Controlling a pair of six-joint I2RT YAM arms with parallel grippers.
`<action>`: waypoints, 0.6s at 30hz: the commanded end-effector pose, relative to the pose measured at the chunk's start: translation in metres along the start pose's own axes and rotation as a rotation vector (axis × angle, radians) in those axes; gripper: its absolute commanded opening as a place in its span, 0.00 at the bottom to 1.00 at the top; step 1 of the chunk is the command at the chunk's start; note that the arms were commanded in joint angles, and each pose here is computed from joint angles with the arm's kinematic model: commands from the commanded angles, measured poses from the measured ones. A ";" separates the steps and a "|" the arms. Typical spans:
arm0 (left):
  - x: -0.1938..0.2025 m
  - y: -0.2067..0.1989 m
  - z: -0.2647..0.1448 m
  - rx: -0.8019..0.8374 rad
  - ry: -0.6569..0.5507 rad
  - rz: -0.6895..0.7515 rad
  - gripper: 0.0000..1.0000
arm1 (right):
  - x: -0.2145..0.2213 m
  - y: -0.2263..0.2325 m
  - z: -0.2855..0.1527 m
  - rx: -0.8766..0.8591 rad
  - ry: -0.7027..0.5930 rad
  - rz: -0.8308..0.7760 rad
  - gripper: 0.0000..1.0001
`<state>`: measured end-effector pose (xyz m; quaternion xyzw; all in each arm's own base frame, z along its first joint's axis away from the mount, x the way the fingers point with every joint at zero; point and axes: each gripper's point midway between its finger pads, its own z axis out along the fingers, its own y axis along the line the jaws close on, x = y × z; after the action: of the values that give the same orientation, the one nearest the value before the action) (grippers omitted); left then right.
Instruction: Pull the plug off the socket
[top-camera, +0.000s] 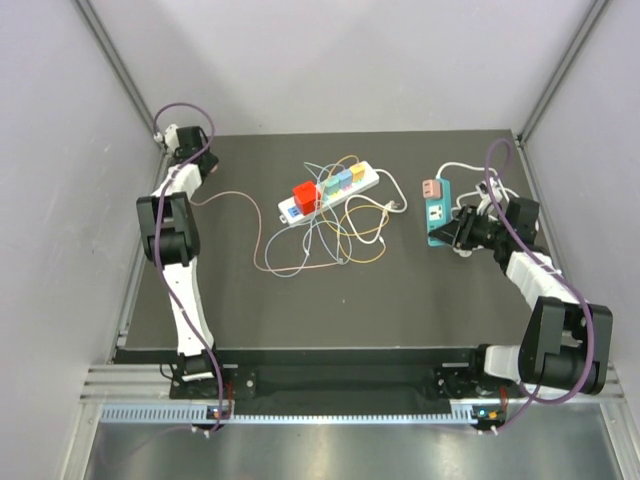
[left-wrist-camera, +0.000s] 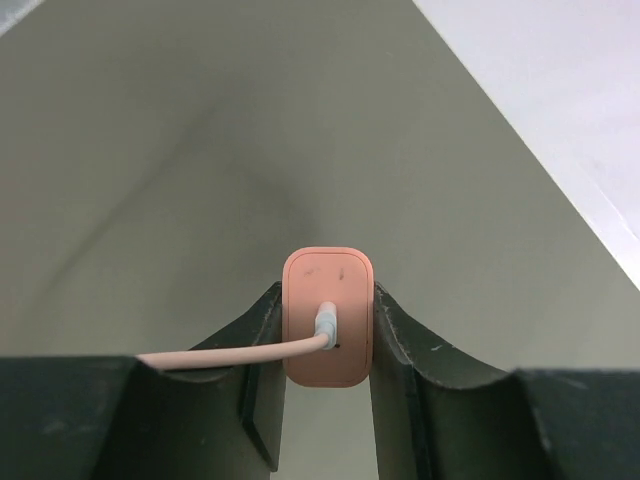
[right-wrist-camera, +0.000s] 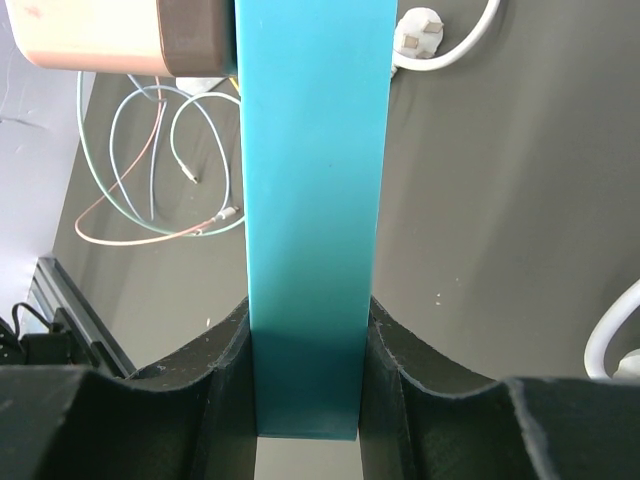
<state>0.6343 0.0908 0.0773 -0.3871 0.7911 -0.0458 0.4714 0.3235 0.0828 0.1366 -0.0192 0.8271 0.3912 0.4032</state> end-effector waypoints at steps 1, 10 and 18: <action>-0.039 -0.015 0.004 0.063 -0.079 -0.039 0.21 | -0.024 0.005 -0.003 -0.021 -0.056 -0.104 0.00; -0.052 -0.025 0.000 0.149 -0.047 -0.029 0.67 | -0.024 0.001 -0.002 -0.011 -0.049 -0.105 0.00; -0.101 -0.086 -0.074 0.412 -0.101 -0.074 0.78 | -0.028 0.005 -0.006 -0.006 -0.065 -0.139 0.00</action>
<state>0.6483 0.0875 0.1036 -0.3594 0.7885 -0.1334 0.4809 0.3229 0.0797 0.1285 -0.0211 0.8341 0.3812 0.3982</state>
